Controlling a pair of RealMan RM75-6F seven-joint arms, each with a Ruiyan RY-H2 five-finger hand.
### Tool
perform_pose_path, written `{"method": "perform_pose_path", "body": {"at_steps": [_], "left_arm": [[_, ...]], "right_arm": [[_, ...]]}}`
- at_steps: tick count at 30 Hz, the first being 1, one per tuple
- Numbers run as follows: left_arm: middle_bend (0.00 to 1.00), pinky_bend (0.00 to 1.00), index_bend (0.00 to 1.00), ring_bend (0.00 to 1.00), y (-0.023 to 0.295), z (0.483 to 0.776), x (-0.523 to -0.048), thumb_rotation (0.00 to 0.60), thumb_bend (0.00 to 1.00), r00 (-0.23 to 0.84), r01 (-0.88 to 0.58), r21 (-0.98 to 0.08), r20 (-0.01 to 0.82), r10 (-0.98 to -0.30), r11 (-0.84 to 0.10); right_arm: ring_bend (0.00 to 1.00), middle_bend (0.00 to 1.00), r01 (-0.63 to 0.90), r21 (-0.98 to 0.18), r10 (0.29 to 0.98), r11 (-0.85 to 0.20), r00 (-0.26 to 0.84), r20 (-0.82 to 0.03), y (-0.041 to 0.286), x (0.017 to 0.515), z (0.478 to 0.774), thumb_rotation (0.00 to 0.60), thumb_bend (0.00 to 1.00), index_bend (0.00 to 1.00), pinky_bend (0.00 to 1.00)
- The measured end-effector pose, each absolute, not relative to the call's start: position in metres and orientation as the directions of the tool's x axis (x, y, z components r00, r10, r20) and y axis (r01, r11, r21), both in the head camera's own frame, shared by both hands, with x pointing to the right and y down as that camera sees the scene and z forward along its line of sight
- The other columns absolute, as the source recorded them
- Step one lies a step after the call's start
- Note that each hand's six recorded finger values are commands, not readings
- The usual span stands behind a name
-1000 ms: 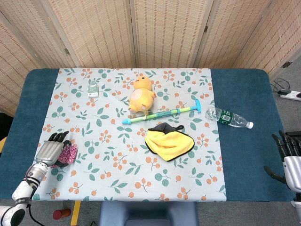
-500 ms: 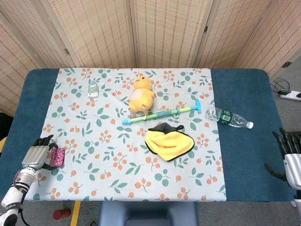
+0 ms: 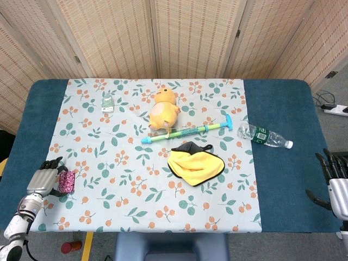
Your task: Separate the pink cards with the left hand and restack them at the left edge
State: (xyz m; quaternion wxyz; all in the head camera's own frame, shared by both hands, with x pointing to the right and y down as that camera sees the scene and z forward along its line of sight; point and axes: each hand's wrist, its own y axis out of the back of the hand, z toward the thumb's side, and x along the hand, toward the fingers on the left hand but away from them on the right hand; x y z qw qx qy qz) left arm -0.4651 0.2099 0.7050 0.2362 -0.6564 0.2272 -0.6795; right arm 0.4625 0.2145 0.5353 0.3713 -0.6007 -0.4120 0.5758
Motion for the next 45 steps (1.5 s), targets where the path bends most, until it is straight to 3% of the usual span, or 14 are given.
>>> {"method": "perform_pose_path", "body": {"at_steps": [14, 27, 45], "left_arm": [[0.00, 0.00, 0.22, 0.00, 0.208, 0.702, -0.464, 0.598, 0.17, -0.032, 0.005, -0.623, 0.782, -0.622, -0.782], [0.00, 0.00, 0.22, 0.00, 0.178, 0.647, -0.471, 0.600, 0.18, -0.079, -0.183, -0.806, 0.583, -0.809, -0.563], [0.00, 0.00, 0.22, 0.00, 0.233, 0.597, -0.452, 0.600, 0.18, -0.021, -0.181, -0.883, 0.444, -0.896, -0.434]], "right_arm": [[0.00, 0.00, 0.069, -0.920, 0.922, -0.385, -0.008, -0.387, 0.214, 0.465, 0.535, 0.600, 0.23, 0.00, 0.00], [0.00, 0.00, 0.168, -0.900, 0.912, -0.403, -0.008, -0.410, 0.210, 0.476, 0.543, 0.600, 0.23, 0.00, 0.00], [0.00, 0.00, 0.261, -0.864, 0.902, -0.431, 0.106, -0.418, 0.218, 0.458, 0.552, 0.600, 0.23, 0.00, 0.00]]}}
